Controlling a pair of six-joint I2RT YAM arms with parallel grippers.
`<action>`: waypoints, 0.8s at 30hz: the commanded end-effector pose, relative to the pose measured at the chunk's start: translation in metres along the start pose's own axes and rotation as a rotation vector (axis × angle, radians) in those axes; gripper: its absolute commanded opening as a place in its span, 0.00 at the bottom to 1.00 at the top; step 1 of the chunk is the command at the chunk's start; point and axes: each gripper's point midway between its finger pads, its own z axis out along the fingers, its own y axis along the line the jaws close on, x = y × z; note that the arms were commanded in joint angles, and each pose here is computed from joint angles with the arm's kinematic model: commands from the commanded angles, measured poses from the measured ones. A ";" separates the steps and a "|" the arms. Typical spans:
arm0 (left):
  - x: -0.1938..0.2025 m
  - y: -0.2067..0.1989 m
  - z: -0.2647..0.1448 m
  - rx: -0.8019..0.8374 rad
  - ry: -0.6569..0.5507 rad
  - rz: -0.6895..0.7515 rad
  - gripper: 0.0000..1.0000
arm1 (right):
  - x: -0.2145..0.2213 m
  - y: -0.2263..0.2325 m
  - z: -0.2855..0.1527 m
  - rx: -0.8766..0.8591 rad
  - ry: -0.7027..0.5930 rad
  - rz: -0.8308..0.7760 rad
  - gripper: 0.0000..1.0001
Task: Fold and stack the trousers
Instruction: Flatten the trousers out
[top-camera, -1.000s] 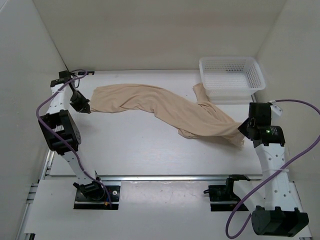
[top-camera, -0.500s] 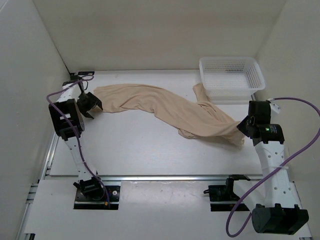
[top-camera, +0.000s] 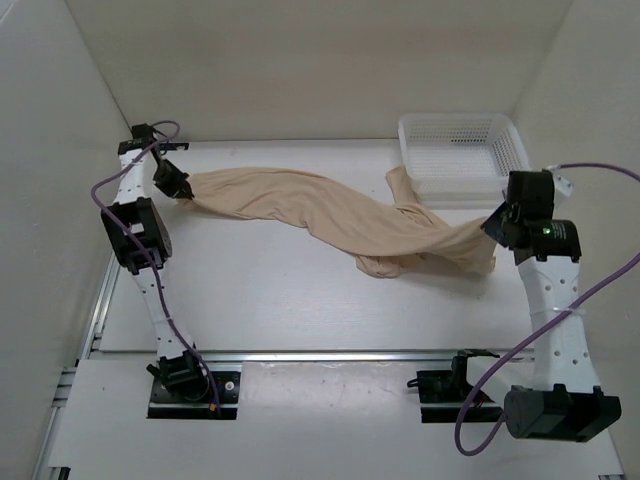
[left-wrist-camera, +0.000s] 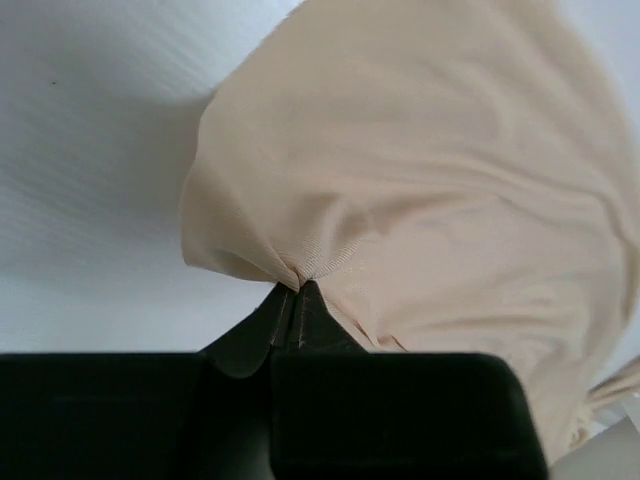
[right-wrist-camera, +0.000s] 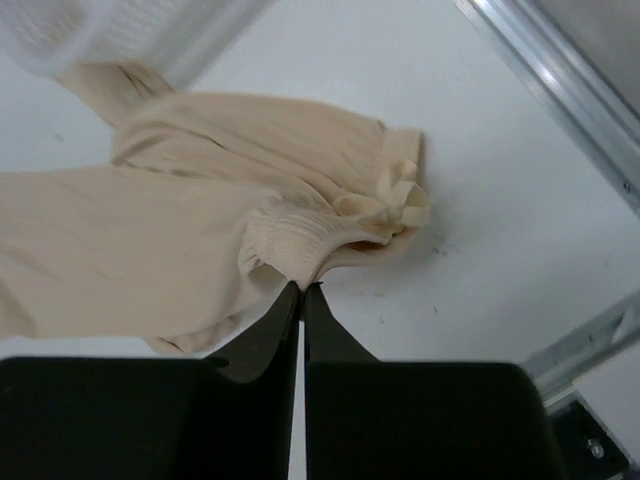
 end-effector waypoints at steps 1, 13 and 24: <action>-0.028 -0.060 -0.159 0.226 -0.280 0.079 0.10 | -0.072 0.024 -0.035 -0.072 -0.184 0.009 0.01; -0.061 -0.022 -0.234 0.264 -0.420 0.067 0.10 | -0.139 0.012 -0.083 0.000 -0.398 0.000 0.01; -0.088 0.002 -0.199 0.226 -0.374 0.029 0.10 | -0.164 0.061 -0.054 -0.082 -0.318 -0.019 0.01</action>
